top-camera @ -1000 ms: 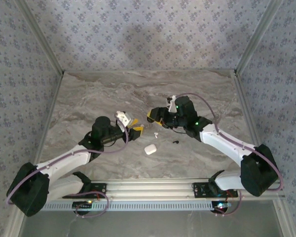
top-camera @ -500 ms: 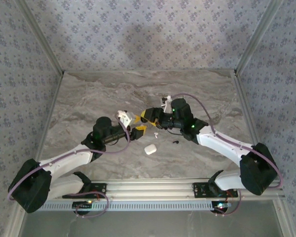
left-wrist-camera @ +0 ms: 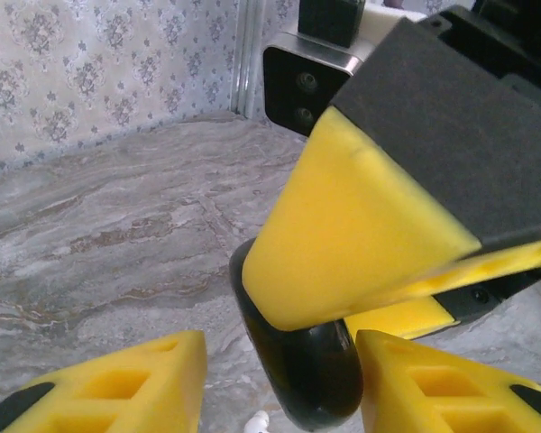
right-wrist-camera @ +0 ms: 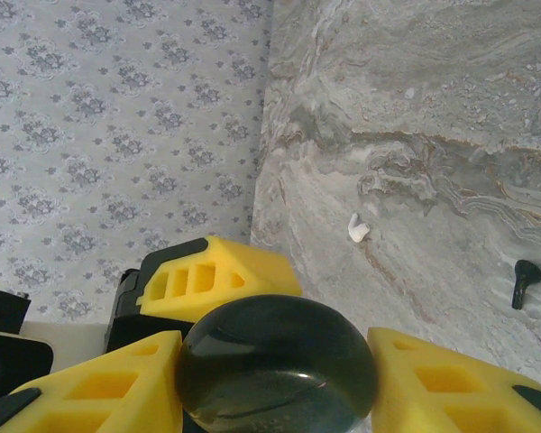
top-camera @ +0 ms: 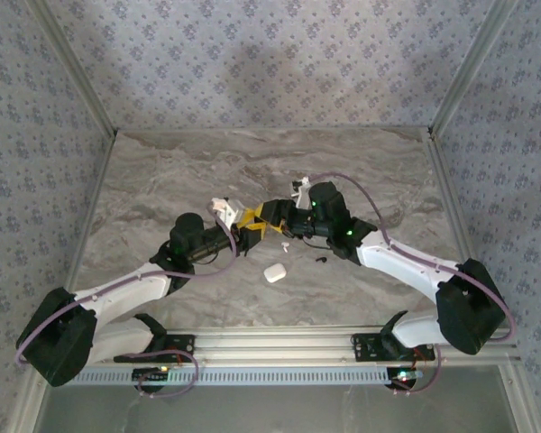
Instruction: Insert wireless bluetooth earbuds into charging case
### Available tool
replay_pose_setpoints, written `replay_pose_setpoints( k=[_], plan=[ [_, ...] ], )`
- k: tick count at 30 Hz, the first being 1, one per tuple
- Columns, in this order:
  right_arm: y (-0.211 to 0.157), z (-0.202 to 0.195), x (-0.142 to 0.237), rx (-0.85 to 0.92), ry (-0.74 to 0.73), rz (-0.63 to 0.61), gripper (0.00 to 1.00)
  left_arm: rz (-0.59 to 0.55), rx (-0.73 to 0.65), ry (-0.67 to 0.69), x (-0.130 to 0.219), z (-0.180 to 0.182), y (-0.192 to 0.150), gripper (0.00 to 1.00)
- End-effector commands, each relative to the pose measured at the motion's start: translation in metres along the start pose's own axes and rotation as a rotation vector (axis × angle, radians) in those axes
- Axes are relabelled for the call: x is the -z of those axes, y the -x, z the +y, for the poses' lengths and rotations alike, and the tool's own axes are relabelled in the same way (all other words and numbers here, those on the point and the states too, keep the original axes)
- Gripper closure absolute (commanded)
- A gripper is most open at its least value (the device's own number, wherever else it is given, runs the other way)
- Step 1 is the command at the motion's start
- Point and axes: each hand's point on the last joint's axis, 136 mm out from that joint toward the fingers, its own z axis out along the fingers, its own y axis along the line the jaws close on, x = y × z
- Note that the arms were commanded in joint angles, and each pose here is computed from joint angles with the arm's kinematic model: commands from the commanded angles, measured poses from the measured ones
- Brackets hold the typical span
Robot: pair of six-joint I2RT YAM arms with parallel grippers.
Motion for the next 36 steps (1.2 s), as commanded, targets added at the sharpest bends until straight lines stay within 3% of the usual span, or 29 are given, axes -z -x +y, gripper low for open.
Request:
replay_pose_setpoints(
  k=[1,6,11,17,21,25,28,36],
  plan=[
    [0.0,0.0,-0.001,-0.003,0.001,-0.009,0.51,-0.075,-0.017,-0.015,-0.002,-0.006,0.03,0.62],
    [-0.001,-0.001,-0.001,0.01,-0.003,-0.005,0.5,-0.048,-0.023,-0.028,-0.003,-0.008,0.025,0.73],
    [0.005,-0.003,0.015,0.107,-0.029,-0.014,0.39,-0.034,-0.047,-0.047,0.0,-0.011,0.021,0.76],
    [0.022,-0.003,0.066,0.455,-0.119,-0.056,0.36,-0.014,-0.074,-0.149,0.005,-0.022,0.016,0.79],
    [0.022,0.012,0.092,0.762,-0.082,-0.039,0.42,-0.004,-0.097,-0.241,0.008,-0.033,0.015,0.81],
    [0.003,0.029,0.107,1.125,0.018,0.033,0.49,0.012,-0.125,-0.339,0.009,-0.047,0.014,0.82],
    [-0.009,0.031,0.111,1.301,0.059,0.128,0.51,0.028,-0.129,-0.406,0.009,-0.055,0.014,0.82],
    [-0.023,0.035,0.099,1.448,0.143,0.3,0.53,0.044,-0.144,-0.498,0.008,-0.068,0.018,0.82]
  ],
)
